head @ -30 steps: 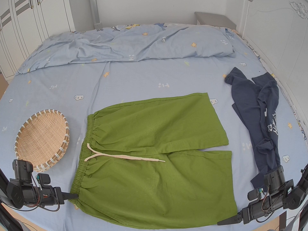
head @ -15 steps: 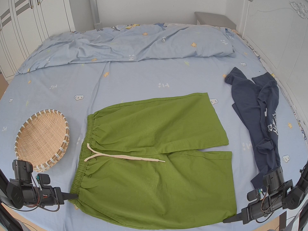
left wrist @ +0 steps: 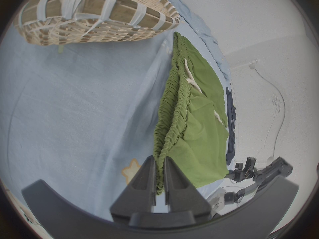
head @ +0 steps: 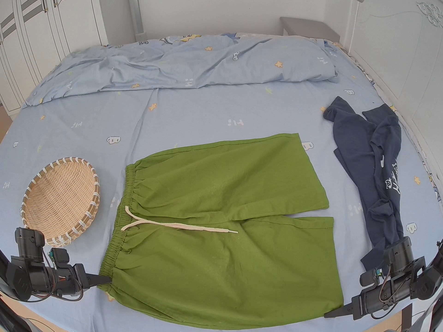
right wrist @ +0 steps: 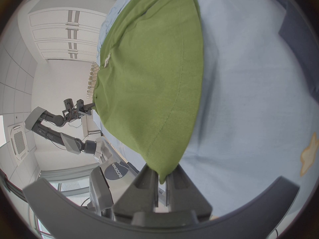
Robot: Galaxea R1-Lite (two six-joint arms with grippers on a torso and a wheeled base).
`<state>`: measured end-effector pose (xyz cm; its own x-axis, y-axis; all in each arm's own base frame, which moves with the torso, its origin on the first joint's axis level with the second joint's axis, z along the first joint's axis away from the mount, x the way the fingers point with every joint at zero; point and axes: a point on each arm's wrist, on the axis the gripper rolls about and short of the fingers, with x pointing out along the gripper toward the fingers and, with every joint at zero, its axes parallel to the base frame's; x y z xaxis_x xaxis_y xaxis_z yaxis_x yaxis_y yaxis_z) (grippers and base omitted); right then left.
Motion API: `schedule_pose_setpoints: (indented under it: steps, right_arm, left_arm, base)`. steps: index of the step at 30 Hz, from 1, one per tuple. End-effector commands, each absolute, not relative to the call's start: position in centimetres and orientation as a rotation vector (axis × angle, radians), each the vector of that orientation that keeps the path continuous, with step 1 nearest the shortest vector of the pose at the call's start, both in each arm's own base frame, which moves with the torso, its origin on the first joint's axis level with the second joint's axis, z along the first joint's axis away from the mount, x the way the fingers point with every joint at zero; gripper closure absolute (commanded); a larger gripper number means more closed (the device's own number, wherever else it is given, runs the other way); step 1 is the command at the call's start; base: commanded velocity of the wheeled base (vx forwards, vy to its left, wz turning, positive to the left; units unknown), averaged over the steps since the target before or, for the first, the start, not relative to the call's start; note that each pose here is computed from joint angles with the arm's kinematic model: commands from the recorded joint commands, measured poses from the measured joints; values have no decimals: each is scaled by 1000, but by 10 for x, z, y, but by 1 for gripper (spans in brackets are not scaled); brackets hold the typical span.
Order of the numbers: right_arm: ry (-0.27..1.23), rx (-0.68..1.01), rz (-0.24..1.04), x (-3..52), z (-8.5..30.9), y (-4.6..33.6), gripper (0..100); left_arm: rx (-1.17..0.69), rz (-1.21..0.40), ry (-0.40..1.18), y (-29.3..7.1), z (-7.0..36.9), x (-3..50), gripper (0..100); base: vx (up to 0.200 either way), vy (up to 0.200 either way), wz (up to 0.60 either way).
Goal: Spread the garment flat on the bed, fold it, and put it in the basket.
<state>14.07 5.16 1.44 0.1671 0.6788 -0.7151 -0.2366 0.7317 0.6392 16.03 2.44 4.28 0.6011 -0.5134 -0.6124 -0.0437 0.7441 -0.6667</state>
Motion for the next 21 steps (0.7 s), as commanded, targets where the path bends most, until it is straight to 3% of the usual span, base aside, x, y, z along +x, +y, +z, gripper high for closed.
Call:
schedule_pose_setpoints:
  steps: [1,9,21]
  right_arm:
    - [1114,442,659,135,38,42,100]
    - [1090,448,644,148,71,41,100]
    - [999,437,668,178,157,45,100]
  left_arm:
    - [-746,-300,850,19,66,161,100]
    - [-782,-277,910,21,85,163,100]
    - [-842,-246,940,24,139,180,100]
  base:
    - [0,0,0]
    - [0,0,0]
    - [0,0,0]
